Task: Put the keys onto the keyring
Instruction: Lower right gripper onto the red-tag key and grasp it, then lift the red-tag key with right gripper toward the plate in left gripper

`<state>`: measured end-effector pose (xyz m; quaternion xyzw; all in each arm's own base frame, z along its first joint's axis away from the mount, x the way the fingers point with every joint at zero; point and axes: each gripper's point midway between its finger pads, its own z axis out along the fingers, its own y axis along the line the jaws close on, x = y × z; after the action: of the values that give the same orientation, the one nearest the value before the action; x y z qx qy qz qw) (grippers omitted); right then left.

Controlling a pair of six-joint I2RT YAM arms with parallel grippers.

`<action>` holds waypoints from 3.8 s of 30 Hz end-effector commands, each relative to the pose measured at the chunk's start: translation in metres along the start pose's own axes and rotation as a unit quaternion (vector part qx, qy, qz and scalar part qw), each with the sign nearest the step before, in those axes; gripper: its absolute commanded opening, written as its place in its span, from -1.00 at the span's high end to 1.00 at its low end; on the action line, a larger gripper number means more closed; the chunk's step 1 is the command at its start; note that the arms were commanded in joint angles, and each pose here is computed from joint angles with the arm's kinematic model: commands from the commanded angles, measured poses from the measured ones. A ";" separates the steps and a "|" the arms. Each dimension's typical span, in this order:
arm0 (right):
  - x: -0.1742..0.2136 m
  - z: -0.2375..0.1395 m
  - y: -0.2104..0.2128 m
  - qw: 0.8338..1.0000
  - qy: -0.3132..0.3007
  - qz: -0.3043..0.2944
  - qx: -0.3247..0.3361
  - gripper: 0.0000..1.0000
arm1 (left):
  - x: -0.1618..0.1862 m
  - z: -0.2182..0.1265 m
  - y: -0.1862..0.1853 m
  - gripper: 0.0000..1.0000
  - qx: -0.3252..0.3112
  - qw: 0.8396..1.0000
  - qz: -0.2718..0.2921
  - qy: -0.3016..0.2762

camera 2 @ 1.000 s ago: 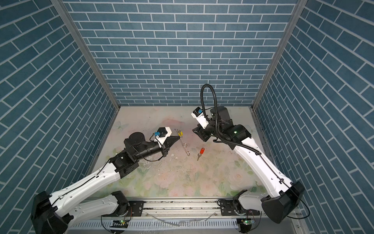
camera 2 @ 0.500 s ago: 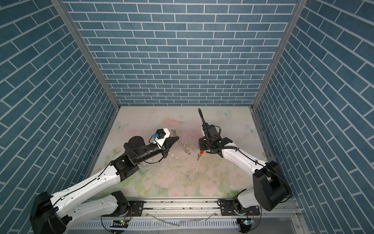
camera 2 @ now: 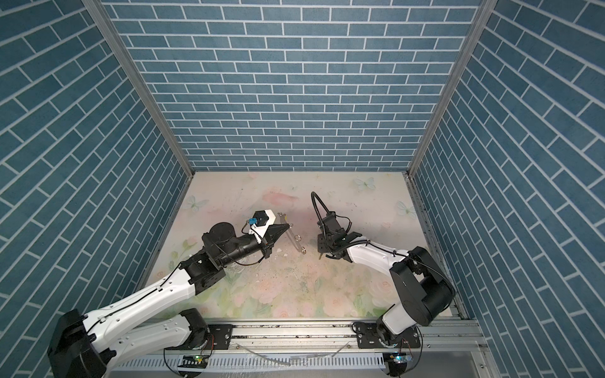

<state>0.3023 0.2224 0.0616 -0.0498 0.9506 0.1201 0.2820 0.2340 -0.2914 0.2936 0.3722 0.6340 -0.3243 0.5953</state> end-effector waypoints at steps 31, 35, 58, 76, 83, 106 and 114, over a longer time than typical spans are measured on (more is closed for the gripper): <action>0.032 0.027 -0.006 0.998 0.043 0.027 0.029 0.75 | -0.011 -0.010 -0.007 1.00 0.011 1.000 0.003 -0.019; 0.032 0.026 -0.007 0.998 0.043 0.027 0.030 0.79 | -0.010 -0.010 -0.007 1.00 0.011 1.000 0.002 -0.018; 0.040 0.019 -0.007 0.998 0.048 0.031 0.025 0.74 | -0.013 -0.012 -0.010 1.00 0.018 1.000 0.004 -0.021; -0.005 -0.039 0.021 0.991 -0.050 -0.102 -0.075 1.00 | -0.016 -0.005 -0.018 1.00 0.048 0.999 0.002 0.009; -0.017 -0.110 0.077 0.935 -0.098 -0.237 -0.243 1.00 | -0.016 -0.001 -0.031 1.00 0.095 0.995 0.021 0.031; -0.061 -0.226 0.116 0.812 -0.234 -0.419 -0.331 1.00 | -0.032 -0.013 -0.050 1.00 0.175 0.982 0.047 0.054; -0.053 -0.249 0.124 0.789 -0.233 -0.431 -0.371 1.00 | -0.032 -0.008 -0.045 1.00 0.168 0.983 0.042 0.062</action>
<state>0.2102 0.2800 0.2891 -0.4952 0.6619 0.3281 0.4572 0.1905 -0.3099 0.3104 0.5094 0.6009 -0.3757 0.4881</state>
